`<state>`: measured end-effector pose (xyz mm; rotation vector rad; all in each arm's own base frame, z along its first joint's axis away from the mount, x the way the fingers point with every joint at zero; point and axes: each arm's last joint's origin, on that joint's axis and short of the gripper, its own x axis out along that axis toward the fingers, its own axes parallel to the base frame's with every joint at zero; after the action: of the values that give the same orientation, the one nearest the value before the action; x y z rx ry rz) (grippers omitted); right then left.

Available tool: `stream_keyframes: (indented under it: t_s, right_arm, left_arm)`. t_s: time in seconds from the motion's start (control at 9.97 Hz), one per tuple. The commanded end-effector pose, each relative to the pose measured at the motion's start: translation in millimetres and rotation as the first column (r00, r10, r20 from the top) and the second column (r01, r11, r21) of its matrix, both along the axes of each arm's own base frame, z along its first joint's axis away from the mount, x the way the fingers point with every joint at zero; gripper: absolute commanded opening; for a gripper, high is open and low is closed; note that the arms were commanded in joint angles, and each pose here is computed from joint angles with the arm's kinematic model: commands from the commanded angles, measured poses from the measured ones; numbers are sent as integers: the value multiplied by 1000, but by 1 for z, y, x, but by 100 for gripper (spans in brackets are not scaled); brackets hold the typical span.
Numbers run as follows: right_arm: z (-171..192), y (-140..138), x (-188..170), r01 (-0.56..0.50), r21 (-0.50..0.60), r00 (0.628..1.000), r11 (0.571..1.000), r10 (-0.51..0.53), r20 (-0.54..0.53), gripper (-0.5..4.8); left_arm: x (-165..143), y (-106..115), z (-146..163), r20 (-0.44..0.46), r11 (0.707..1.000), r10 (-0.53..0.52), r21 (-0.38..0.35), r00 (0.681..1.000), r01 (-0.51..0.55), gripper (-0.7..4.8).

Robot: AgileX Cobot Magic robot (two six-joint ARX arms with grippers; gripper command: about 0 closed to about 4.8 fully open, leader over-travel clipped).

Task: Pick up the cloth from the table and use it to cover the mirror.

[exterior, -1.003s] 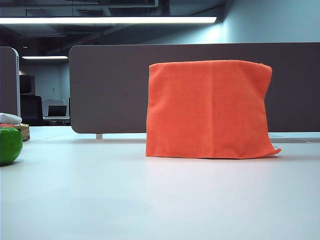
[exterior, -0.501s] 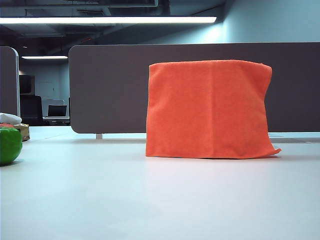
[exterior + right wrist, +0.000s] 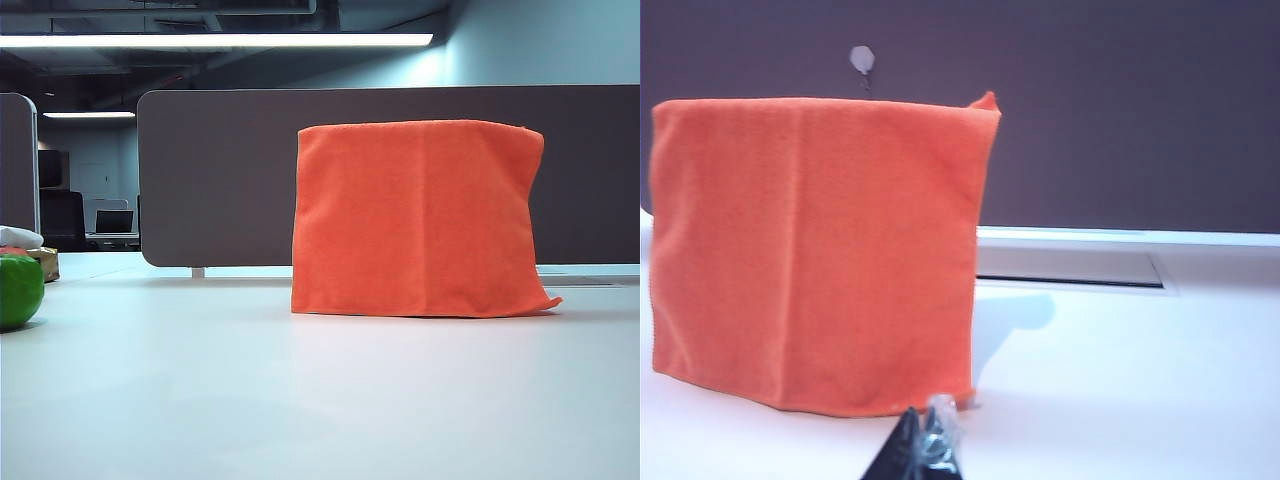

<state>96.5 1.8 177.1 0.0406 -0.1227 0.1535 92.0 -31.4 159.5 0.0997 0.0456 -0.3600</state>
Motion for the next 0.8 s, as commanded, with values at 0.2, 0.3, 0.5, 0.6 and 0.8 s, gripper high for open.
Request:
stream_keyframes:
  t_s: [0.2,0.3,0.5,0.6,0.8]
  right_arm:
    - [1,0,0,-7,-36,999,999,8,31,-5]
    - [1,0,0,-5,-43,999,999,7,32,-5]
    - [4,0,-1,-8,-33,998,999,10,59,-4]
    - [4,0,-1,-15,-10,999,1000,16,50,-4]
    - [3,1,-1,-24,-9,999,1000,24,48,-4]
  left_arm:
    - [0,6,-8,-53,975,182,137,982,-173,-5]
    - [0,6,-9,-51,971,201,144,978,-192,-5]
    - [1,9,-2,-7,949,311,56,950,-310,-5]
    - [2,8,2,36,962,265,62,963,-267,-6]
    - [2,8,3,45,965,256,53,966,-258,-6]
